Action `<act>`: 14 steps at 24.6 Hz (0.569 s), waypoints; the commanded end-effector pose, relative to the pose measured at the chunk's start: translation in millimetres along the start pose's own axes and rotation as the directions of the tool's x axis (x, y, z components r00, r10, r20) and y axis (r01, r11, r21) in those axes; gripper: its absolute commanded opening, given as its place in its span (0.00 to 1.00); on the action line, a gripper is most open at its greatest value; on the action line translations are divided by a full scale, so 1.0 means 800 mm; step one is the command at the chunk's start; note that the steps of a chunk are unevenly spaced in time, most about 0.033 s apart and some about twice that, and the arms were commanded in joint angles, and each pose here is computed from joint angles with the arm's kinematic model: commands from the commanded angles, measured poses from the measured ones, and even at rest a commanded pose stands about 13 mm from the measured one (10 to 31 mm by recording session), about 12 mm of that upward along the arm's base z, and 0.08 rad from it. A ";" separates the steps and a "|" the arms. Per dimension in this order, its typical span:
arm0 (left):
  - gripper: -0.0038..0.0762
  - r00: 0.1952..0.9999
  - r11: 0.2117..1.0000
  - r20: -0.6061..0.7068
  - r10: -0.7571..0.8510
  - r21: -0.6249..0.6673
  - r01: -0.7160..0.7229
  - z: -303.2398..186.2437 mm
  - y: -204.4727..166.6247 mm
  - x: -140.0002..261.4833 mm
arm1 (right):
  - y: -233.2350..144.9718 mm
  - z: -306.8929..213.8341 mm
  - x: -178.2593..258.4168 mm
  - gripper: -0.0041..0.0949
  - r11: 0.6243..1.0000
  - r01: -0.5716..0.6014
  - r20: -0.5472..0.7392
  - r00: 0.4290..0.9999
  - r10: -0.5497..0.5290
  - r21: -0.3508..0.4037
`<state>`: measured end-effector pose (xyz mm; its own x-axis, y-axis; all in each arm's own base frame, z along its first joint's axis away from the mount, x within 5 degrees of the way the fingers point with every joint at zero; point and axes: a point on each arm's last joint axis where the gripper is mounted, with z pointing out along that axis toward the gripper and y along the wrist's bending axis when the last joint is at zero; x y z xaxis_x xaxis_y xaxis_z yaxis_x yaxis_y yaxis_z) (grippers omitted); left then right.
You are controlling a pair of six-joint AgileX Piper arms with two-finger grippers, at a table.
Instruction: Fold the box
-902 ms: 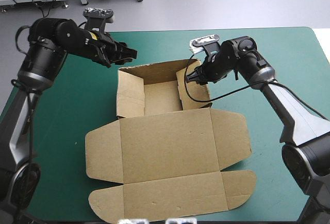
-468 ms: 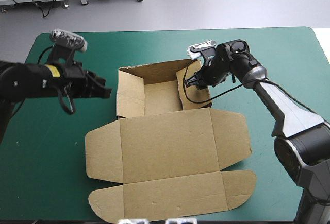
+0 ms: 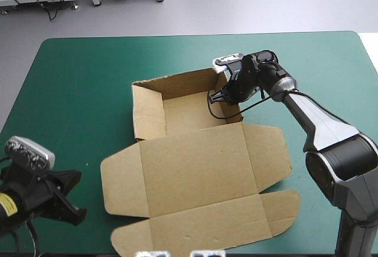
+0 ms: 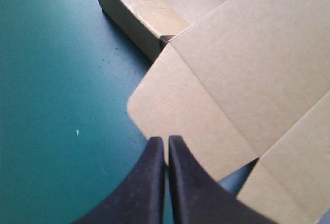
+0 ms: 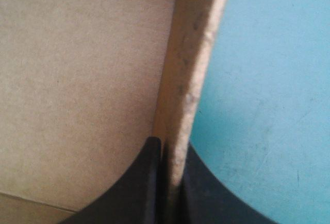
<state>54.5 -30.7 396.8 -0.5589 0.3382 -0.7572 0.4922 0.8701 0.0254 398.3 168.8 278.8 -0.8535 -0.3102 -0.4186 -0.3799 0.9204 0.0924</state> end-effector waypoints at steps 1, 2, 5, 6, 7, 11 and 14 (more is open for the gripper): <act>0.04 0.999 1.000 0.050 -0.009 0.003 0.009 -0.001 -0.005 0.024 | -0.008 -0.039 -0.012 0.03 0.998 0.026 0.107 0.994 -0.032 0.059; 0.04 0.999 1.000 0.051 -0.016 0.004 0.015 -0.001 -0.006 0.033 | -0.014 -0.039 -0.011 0.03 0.997 0.017 0.106 0.994 -0.024 0.074; 0.04 0.998 1.000 0.052 -0.027 0.004 0.027 0.003 -0.009 0.055 | -0.049 -0.043 -0.009 0.03 0.990 -0.031 0.091 0.996 0.019 0.136; 0.04 0.998 1.000 0.056 -0.027 0.003 0.027 0.003 -0.010 0.061 | -0.066 -0.045 -0.008 0.03 0.986 -0.052 0.090 0.995 0.038 0.159; 0.04 0.998 1.000 0.060 -0.029 0.003 0.028 0.002 -0.011 0.064 | -0.083 -0.048 -0.005 0.03 0.980 -0.074 0.087 0.994 0.058 0.185; 0.04 0.997 1.000 0.070 -0.028 0.002 0.028 0.000 -0.012 0.068 | -0.190 -0.090 0.021 0.03 0.922 -0.230 0.112 0.972 0.205 0.310; 0.04 0.998 1.000 0.060 -0.022 -0.014 0.023 0.000 -0.010 0.069 | -0.266 -0.120 0.058 0.03 0.854 -0.321 0.098 0.946 0.309 0.410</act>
<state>16.9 -18.1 346.8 -0.5569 0.3174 -0.7676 0.4764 0.8791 0.0178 422.4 -17.6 289.1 -0.9201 -0.0040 -0.3918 0.0204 0.9981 -0.0580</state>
